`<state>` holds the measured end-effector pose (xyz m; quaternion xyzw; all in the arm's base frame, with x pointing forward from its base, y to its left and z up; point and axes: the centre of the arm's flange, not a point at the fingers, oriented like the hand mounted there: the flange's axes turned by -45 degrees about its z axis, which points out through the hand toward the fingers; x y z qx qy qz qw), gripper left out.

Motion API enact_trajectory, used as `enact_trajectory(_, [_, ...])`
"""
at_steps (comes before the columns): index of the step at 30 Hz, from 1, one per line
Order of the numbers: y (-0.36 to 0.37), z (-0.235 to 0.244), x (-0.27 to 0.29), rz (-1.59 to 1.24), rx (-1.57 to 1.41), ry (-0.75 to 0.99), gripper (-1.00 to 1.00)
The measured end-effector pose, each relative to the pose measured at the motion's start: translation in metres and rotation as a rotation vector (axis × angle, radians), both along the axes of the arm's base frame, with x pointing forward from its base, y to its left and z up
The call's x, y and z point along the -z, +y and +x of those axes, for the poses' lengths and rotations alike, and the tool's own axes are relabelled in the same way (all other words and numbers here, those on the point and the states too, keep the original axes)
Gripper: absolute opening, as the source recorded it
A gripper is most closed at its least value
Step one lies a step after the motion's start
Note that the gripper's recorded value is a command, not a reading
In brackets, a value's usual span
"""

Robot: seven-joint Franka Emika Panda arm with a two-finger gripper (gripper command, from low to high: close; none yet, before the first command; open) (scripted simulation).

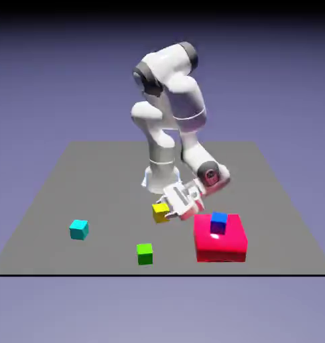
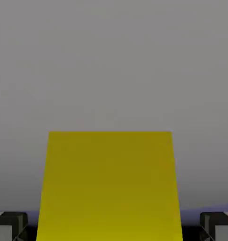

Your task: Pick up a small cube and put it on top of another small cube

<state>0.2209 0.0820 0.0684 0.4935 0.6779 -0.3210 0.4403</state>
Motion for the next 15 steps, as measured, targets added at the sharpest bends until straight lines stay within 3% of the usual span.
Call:
enact_trajectory(7, [0.053,-0.02,-0.041,0.004,-0.012,0.024,-1.0])
enact_trajectory(15, [0.164,0.016,-0.086,0.057,-0.249,0.134,-1.0])
